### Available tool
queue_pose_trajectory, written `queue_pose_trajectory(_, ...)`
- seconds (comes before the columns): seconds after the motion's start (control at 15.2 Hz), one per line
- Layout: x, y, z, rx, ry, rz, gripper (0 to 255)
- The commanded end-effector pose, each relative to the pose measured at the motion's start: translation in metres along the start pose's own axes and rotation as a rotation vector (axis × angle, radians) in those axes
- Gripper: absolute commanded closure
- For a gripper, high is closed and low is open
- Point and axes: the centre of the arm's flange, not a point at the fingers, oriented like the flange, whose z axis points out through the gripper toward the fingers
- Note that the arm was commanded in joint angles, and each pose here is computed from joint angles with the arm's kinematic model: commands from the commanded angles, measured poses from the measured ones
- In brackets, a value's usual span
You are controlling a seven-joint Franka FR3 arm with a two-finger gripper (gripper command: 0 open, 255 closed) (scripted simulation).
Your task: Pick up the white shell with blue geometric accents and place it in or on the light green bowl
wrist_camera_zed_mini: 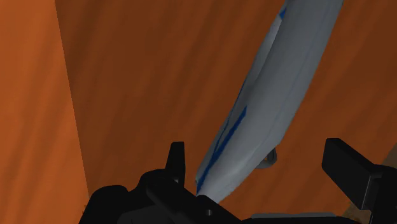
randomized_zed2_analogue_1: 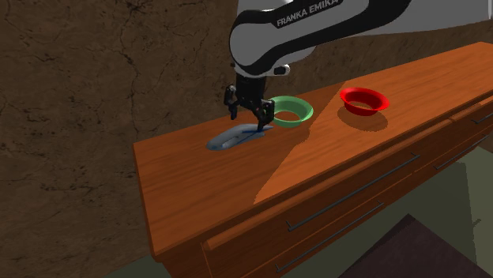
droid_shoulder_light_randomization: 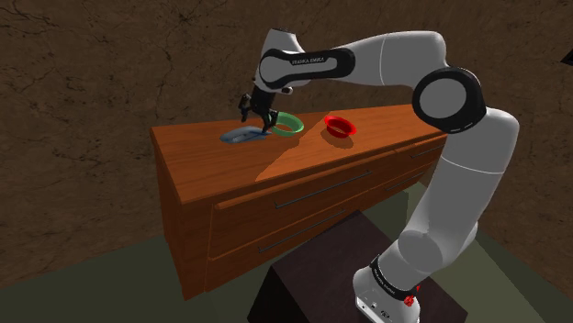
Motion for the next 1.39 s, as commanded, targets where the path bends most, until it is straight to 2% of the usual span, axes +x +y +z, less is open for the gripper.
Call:
queue_pose_trajectory(0.0, 0.000, -0.001, 0.010, 0.001, 0.001, 0.004, 0)
queue_pose_trajectory(0.26, 0.000, -0.001, 0.029, 0.001, 0.001, 0.004, 0)
queue_pose_trajectory(0.73, 0.000, -0.001, 0.029, 0.001, 0.001, 0.004, 0)
queue_pose_trajectory(0.79, 0.000, -0.001, 0.029, 0.001, 0.001, 0.004, 255)
queue_pose_trajectory(1.32, 0.000, -0.001, 0.029, 0.001, 0.001, 0.004, 255)
